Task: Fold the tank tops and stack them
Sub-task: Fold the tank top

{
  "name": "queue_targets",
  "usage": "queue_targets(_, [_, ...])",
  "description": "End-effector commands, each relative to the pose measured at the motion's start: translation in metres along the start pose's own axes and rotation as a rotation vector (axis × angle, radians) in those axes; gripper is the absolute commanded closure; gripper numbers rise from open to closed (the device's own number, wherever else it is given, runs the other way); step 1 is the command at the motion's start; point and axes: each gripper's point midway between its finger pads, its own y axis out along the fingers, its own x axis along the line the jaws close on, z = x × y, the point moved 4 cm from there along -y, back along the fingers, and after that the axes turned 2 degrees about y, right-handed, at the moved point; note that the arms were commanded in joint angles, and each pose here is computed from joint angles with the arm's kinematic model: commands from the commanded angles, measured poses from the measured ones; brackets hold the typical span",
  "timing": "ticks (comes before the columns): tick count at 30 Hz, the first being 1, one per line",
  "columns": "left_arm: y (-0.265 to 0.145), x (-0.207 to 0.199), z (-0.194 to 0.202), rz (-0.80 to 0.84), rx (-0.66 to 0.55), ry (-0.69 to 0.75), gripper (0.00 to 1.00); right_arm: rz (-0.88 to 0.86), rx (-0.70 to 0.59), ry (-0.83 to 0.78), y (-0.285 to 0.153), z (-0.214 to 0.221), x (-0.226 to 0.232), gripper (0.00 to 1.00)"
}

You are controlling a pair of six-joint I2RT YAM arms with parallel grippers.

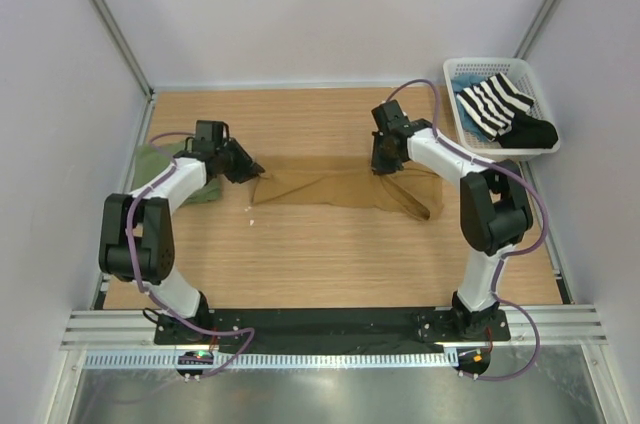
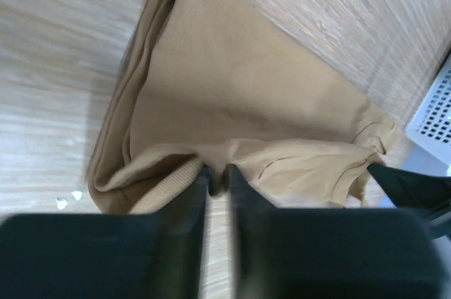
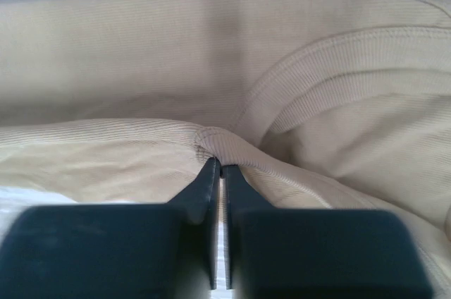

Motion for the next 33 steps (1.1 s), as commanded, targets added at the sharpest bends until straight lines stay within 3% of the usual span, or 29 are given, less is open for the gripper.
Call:
queue_targets(1, [-0.001, -0.021, -0.026, 0.080, -0.058, 0.000, 0.71, -0.025, -0.052, 0.019, 0.000, -0.022, 0.009, 0.79])
queue_targets(4, [-0.002, -0.023, -0.030, 0.087, -0.082, 0.008, 0.50, -0.006, -0.066, 0.029, 0.002, -0.025, 0.007, 0.65])
queue_targets(8, [-0.009, -0.022, -0.030, 0.085, -0.108, 0.038, 0.44, -0.023, -0.083, 0.031, -0.003, -0.024, 0.007, 0.61])
queue_targets(17, [-0.001, -0.004, -0.017, -0.006, -0.073, 0.113, 0.47, -0.021, -0.088, 0.034, -0.014, -0.016, -0.001, 0.64])
queue_targets(22, [0.014, 0.002, -0.017, -0.052, -0.044, 0.134, 0.58, -0.020, -0.077, 0.038, -0.015, -0.009, -0.007, 0.64])
queue_targets(33, [0.040, 0.009, -0.017, -0.152, -0.018, 0.177, 0.58, -0.033, -0.075, 0.043, -0.021, -0.004, -0.010, 0.64])
